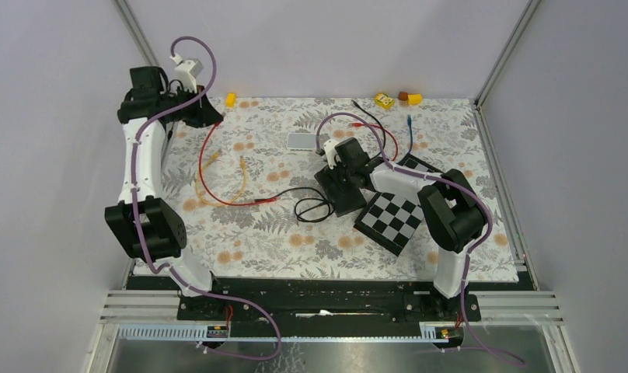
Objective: Pull the plug from the switch port
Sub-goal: Place the connector at the center of the board.
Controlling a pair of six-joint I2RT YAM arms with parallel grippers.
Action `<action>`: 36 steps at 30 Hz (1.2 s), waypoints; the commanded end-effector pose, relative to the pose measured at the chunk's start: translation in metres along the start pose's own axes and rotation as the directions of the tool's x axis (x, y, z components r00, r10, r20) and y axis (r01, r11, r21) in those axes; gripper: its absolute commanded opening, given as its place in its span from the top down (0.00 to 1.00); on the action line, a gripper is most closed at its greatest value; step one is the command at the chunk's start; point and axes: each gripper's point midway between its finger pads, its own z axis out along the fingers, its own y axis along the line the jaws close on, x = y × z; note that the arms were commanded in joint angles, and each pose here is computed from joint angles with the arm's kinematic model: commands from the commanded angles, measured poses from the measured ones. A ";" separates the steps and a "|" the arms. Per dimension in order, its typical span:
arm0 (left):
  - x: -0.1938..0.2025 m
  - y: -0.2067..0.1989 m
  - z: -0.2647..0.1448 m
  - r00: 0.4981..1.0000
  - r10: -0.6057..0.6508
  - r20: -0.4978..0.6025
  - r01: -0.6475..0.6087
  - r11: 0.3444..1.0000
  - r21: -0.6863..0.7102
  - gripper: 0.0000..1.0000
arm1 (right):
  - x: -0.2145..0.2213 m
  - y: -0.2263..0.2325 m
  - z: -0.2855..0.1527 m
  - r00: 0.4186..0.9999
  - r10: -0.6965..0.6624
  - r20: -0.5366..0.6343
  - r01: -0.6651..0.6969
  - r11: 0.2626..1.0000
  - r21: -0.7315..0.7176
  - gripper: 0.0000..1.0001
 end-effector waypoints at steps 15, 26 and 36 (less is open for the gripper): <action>-0.060 0.039 -0.040 0.948 -0.196 0.250 0.186 0.980 0.065 1.00 | -0.002 -0.014 -0.007 1.000 0.023 -0.004 -0.022 1.000 0.012 0.00; 0.009 0.118 -0.008 0.951 -0.219 0.216 0.263 0.944 -0.200 0.96 | -0.001 -0.014 -0.007 1.000 0.028 -0.010 -0.028 1.000 0.010 0.00; 0.043 0.166 -0.011 0.962 -0.186 0.201 0.253 0.884 -0.392 0.96 | 0.000 -0.015 -0.006 0.999 0.030 -0.014 -0.029 1.000 0.010 0.00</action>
